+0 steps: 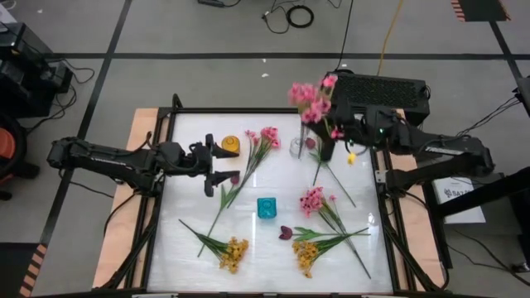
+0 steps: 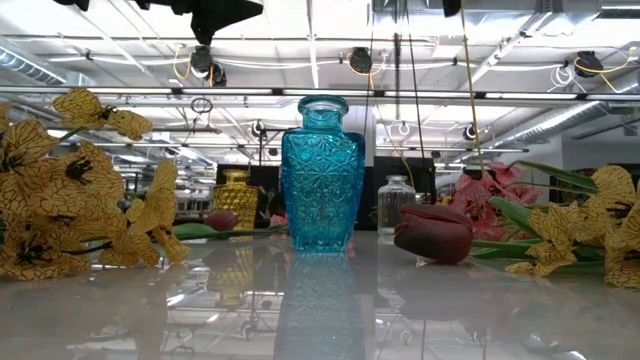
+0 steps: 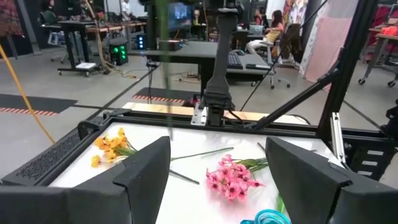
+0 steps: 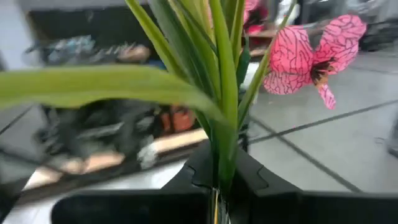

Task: Sort flowers into vase by color
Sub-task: Put the top left pink flower into the transparent vase

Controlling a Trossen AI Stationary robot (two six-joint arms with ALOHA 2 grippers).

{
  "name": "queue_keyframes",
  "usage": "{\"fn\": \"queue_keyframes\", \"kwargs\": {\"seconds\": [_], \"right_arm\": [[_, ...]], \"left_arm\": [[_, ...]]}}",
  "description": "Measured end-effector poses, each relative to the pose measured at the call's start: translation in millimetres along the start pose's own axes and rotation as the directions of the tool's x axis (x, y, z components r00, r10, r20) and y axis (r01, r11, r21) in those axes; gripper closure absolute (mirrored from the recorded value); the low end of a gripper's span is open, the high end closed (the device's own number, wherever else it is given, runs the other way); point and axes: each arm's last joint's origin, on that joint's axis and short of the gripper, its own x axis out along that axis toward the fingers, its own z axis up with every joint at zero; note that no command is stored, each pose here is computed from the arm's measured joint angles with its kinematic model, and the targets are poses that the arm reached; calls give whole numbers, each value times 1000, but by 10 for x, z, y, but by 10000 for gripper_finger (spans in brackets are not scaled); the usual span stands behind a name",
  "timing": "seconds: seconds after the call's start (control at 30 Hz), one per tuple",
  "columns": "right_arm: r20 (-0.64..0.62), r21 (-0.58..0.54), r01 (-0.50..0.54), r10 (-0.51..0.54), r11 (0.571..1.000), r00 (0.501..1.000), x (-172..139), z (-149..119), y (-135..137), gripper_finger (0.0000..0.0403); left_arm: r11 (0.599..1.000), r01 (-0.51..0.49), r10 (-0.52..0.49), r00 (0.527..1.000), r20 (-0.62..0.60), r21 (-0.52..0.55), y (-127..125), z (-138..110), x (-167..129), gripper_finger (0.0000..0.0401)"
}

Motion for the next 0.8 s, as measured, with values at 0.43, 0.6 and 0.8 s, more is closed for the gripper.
{"fn": "queue_keyframes", "kwargs": {"seconds": [0.43, 0.6, 0.8], "right_arm": [[-51, 82, 205, -202, 975, 978, 179, -278, -504, 390], [-30, 87, 221, -220, 971, 975, 187, -309, -559, 390], [-40, 95, 252, -249, 963, 968, 195, -399, -639, 390]], "left_arm": [[1000, -6, 6, 1000, -19, 3, 2, -19, 1, 131], [1000, -6, 6, 1000, -17, 3, 2, -17, 1, 131], [1000, -7, 7, 1000, -16, 2, 2, -17, 1, 131]]}}
